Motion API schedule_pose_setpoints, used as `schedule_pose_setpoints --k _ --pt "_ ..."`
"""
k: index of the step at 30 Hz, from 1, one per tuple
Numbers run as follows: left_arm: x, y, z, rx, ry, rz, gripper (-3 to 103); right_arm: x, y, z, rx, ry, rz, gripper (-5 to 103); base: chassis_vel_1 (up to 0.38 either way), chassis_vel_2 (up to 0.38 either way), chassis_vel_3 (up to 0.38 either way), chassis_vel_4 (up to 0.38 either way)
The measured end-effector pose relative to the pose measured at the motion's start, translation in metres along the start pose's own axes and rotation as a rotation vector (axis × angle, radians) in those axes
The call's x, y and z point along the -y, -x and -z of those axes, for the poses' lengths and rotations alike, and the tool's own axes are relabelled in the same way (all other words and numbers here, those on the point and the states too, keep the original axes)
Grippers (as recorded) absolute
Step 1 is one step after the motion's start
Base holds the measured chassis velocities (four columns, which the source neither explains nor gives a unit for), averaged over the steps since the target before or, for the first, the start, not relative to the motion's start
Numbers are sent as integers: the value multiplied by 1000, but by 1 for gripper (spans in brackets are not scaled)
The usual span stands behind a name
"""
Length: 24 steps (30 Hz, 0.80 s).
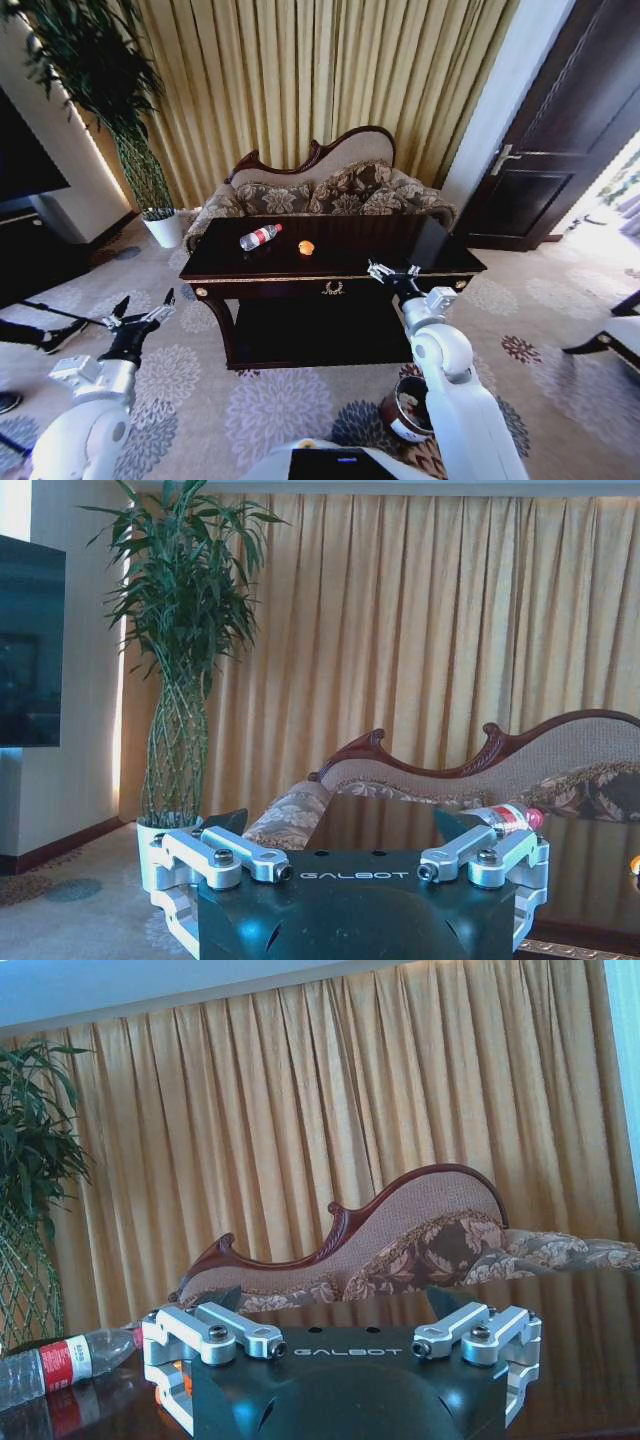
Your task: Move to the front of the table and place the trash on the table into the trash bin.
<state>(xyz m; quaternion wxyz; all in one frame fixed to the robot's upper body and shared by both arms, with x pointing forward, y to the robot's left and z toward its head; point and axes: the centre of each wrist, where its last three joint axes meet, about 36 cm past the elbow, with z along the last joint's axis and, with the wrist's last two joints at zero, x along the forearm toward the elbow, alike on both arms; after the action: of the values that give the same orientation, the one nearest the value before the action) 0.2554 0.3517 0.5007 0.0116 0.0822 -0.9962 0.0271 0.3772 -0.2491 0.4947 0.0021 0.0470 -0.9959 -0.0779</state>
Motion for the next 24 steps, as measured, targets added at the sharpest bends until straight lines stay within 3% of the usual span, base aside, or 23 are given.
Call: schedule_pose_setpoints --k 24 --pt "-1 -1 -4 2 1 2 100 1 1 -8 4 -52 18 100 0 0 0 0"
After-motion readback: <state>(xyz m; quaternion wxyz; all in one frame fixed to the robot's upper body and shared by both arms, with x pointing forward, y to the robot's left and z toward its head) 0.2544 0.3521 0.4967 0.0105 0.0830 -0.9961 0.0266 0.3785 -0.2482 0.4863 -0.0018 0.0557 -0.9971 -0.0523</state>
